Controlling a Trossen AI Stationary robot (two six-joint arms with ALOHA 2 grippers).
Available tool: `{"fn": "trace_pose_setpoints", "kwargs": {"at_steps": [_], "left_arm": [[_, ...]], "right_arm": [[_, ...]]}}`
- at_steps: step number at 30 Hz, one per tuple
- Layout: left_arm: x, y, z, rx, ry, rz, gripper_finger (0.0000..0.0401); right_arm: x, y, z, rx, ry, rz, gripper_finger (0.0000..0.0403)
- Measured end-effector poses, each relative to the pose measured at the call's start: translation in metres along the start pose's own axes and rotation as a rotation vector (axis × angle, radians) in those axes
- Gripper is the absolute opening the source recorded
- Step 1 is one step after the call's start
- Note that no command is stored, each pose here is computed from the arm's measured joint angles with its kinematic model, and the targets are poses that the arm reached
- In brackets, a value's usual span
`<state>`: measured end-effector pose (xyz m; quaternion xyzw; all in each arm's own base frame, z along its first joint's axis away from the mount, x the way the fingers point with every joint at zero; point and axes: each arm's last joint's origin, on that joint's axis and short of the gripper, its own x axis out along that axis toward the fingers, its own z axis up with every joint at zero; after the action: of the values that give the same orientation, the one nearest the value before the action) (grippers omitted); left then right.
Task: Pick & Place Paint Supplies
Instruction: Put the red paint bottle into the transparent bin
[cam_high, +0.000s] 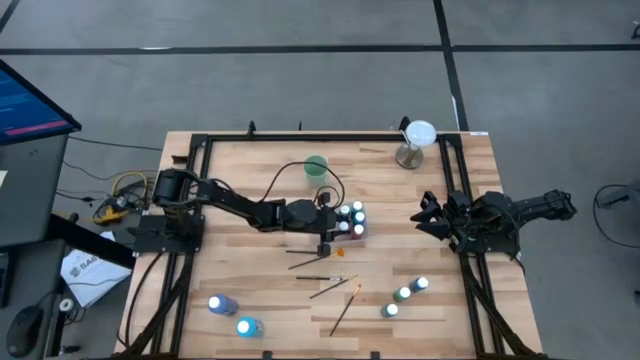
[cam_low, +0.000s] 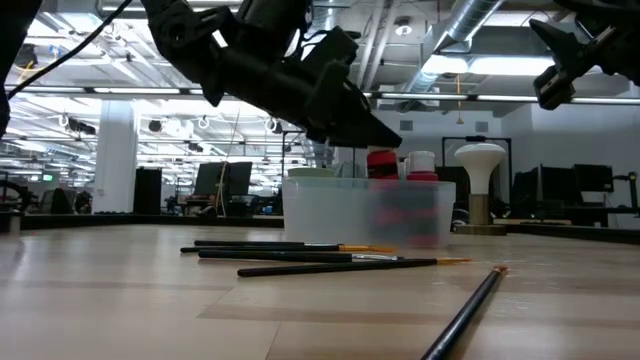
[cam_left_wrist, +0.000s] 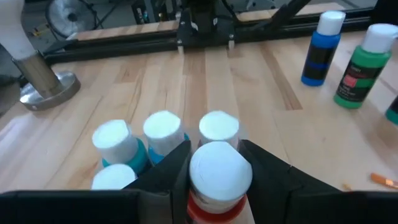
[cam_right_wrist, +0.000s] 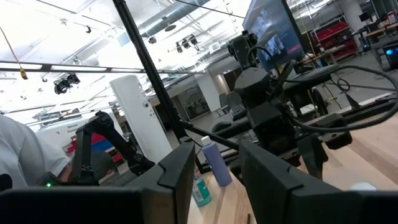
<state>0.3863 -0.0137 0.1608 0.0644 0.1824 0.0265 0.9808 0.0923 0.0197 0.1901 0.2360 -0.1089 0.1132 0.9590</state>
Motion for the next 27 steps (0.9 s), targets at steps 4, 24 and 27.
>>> {"fn": "trace_pose_setpoints", "kwargs": {"at_steps": [4, 24, 27], "left_arm": [[0.001, 0.006, 0.000, -0.007, -0.008, 0.016, 0.0119], [0.004, 0.012, -0.008, -0.011, 0.026, 0.017, 0.0121], [0.007, 0.011, -0.010, 0.011, 0.026, 0.017, 0.0121]], "right_arm": [[0.000, 0.000, 0.000, 0.000, 0.000, 0.000, 0.0122], [0.000, 0.000, 0.000, 0.000, 0.000, 0.000, 0.0122], [0.000, 0.000, 0.000, 0.000, 0.000, 0.000, 0.0122]]}}
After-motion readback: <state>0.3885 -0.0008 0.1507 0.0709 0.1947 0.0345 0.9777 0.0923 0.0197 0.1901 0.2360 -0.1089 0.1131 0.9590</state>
